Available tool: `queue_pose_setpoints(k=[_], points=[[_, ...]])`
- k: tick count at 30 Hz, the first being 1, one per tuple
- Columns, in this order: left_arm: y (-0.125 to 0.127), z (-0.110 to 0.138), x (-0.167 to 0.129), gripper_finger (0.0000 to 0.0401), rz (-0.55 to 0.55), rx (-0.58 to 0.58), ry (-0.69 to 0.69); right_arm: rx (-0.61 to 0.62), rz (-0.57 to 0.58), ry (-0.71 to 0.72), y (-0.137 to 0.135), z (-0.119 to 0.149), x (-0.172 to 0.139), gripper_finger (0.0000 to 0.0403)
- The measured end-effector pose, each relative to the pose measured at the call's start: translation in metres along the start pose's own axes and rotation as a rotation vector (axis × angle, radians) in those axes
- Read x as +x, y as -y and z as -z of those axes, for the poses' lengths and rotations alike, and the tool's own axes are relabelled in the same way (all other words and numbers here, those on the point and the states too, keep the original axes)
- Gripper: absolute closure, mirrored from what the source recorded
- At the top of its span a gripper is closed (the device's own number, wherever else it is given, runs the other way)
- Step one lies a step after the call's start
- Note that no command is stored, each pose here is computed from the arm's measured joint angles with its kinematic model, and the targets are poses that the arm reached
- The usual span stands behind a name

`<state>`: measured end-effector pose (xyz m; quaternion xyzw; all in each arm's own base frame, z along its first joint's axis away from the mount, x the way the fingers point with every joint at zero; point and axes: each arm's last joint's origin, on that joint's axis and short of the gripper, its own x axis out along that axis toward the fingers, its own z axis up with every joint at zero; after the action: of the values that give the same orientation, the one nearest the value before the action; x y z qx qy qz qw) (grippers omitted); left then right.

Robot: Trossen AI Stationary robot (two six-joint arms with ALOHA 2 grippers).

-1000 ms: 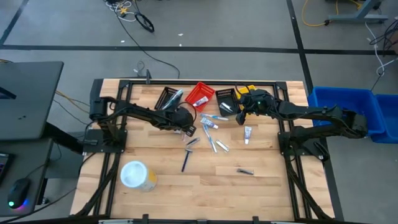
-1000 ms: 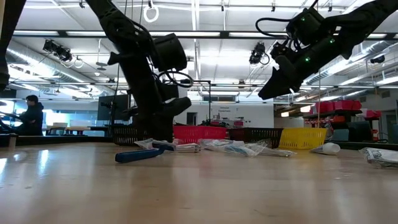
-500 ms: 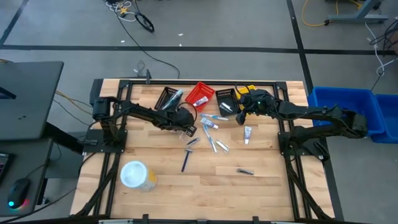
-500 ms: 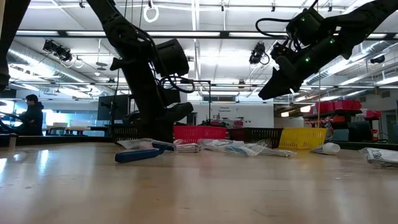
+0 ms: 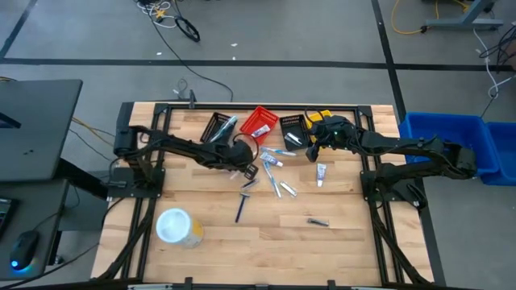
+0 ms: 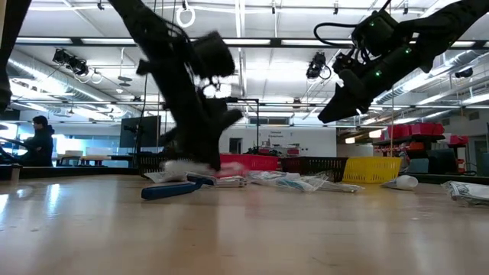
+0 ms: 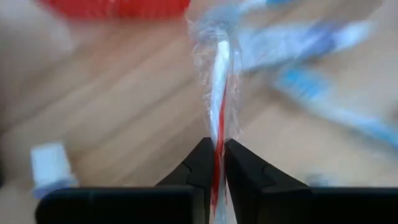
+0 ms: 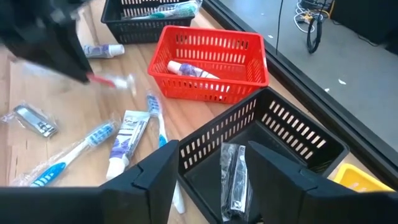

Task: Pick & Place Travel size toiletries
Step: Put the red toothbrush into the black bin

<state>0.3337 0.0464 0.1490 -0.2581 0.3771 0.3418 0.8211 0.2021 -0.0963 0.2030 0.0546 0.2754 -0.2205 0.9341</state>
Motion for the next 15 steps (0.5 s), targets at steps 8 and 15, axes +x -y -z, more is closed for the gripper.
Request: queue_pose_setpoints(k=[8,15], points=[[-0.004,-0.027,-0.06,0.0376,-0.008,0.005,0.181,-0.001,0.0,-0.025,0.0,0.002,0.0,0.0202],[-0.031,-0.045,-0.096,0.0375,-0.144,0.043,0.29,0.007,0.008,-0.039,0.0,0.004,0.0,0.0197]])
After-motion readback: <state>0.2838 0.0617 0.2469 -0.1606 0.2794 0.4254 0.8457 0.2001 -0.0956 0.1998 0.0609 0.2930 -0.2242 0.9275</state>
